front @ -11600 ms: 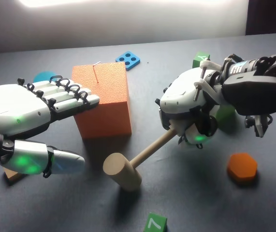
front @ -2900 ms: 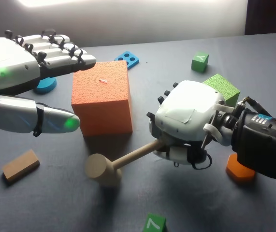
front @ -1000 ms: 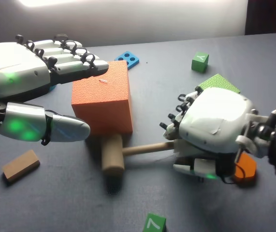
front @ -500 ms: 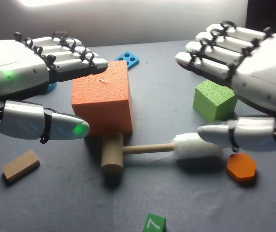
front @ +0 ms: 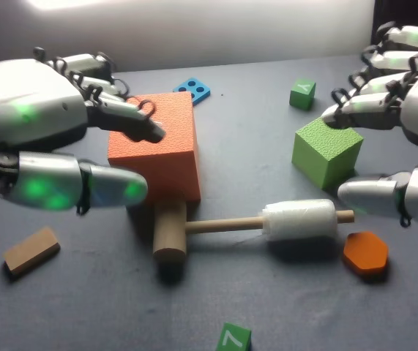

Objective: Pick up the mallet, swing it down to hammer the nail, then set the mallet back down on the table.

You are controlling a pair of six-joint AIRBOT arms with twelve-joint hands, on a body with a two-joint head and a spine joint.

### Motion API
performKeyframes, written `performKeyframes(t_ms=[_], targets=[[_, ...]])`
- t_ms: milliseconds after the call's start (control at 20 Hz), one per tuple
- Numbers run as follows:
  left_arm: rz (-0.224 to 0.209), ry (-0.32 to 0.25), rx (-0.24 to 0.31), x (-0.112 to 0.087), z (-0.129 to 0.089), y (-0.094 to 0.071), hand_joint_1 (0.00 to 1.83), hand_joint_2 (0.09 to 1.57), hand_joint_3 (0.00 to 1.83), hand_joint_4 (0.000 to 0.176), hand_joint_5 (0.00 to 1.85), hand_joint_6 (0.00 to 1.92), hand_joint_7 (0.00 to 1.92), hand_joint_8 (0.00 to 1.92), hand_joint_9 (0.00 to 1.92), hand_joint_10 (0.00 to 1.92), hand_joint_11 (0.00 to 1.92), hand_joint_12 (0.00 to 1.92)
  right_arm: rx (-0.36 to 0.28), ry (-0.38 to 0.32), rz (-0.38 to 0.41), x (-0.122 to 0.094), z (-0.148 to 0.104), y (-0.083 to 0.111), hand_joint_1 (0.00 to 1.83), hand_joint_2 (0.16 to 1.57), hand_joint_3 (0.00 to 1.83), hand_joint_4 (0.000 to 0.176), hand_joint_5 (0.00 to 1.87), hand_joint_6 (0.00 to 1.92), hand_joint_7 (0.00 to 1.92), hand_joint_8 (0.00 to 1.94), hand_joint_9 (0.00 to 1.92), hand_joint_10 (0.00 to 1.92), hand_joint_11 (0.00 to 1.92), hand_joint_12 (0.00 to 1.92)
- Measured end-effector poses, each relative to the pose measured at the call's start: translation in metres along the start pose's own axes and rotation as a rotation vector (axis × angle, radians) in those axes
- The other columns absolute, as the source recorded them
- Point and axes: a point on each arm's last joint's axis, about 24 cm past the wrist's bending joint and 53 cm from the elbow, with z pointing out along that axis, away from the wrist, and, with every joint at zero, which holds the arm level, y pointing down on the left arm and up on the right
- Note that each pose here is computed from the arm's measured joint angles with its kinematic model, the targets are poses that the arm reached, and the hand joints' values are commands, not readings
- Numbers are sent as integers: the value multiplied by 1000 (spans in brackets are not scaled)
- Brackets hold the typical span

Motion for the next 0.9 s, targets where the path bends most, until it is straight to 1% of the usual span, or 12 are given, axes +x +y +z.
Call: performKeyframes(t_ms=[50, 150, 200, 250, 300, 350, 450, 500, 550, 650, 700, 900], targets=[[-4, 5, 3, 2, 1, -3, 124, 1287, 6, 0, 366, 1918, 440, 1921, 428, 1921, 473, 1921, -4, 0, -11, 0, 0, 1, 311, 1162, 19, 0, 354, 1920, 344, 1940, 439, 1921, 565, 1921], [-17, 3, 12, 4, 3, -10, 135, 1303, 1, 0, 1034, 1592, 1131, 1887, 1009, 1921, 853, 1921, -7, -5, -3, -2, 2, 1, 258, 1197, 8, 0, 700, 1921, 718, 1941, 755, 1921, 902, 1921], [-15, 6, 20, 5, 4, -14, 240, 1278, 1, 72, 1311, 1630, 1403, 1914, 1325, 1921, 1194, 1921, -8, -5, 13, -3, 3, 1, 212, 1198, 2, 0, 1030, 1921, 1117, 1941, 1155, 1921, 1278, 1921], [-15, 10, 28, 8, 5, -18, 279, 1261, 0, 155, 1286, 1558, 1447, 1842, 1439, 1921, 1320, 1921, -7, -7, 17, -4, 4, 0, 231, 1190, 0, 0, 1264, 1921, 1370, 1941, 1415, 1921, 1473, 1921], [-10, 16, 33, 10, 6, -21, 302, 1242, 0, 172, 1309, 1619, 1457, 1829, 1460, 1921, 1331, 1921, -6, -6, 23, -3, 4, -1, 218, 1191, 0, 0, 1395, 1921, 1511, 1941, 1558, 1921, 1606, 1921], [-7, 18, 33, 12, 6, -22, 265, 1259, 2, 175, 1320, 1828, 1467, 1903, 1487, 1921, 1389, 1921, -5, -2, 37, -2, 5, -1, 223, 1192, 0, 0, 1473, 1921, 1594, 1941, 1639, 1921, 1682, 1921], [-6, 19, 34, 13, 6, -23, 220, 1353, 19, 176, 1411, 1917, 1563, 1920, 1574, 1921, 1559, 1921, -5, 8, 59, 0, 7, -3, 295, 1218, 8, 0, 1511, 1921, 1627, 1941, 1659, 1921, 1664, 1921], [-8, 20, 37, 13, 6, -24, 443, 1446, 20, 176, 1466, 1920, 1628, 1921, 1662, 1921, 1696, 1921, -1, 10, 69, 0, 8, -6, 356, 1275, 8, 30, 1554, 1921, 1672, 1941, 1697, 1921, 1700, 1921], [-14, 24, 40, 16, 7, -26, 871, 1440, 0, 176, 1478, 1921, 1644, 1921, 1710, 1921, 1777, 1921, 3, 13, 86, 0, 9, -9, 608, 1359, 20, 53, 1557, 1921, 1707, 1941, 1734, 1921, 1735, 1921], [-8, 32, 44, 19, 7, -28, 1307, 1360, 0, 176, 1480, 1921, 1582, 1921, 1642, 1921, 1689, 1921, 15, 13, 123, -1, 12, -17, 930, 1418, 22, 92, 1512, 1921, 1714, 1941, 1760, 1921, 1770, 1921], [-11, 33, 43, 20, 7, -28, 1315, 1365, 0, 176, 1492, 1921, 1568, 1921, 1619, 1921, 1642, 1921, 19, 13, 131, -1, 12, -19, 953, 1439, 19, 159, 1495, 1921, 1705, 1941, 1758, 1921, 1768, 1921], [-14, 37, 54, 23, 8, -33, 1213, 1355, 0, 174, 1491, 1921, 1570, 1921, 1607, 1921, 1582, 1921, 23, 33, 198, 3, 13, -23, 896, 1470, 22, 176, 1520, 1921, 1701, 1941, 1771, 1921, 1779, 1921]])
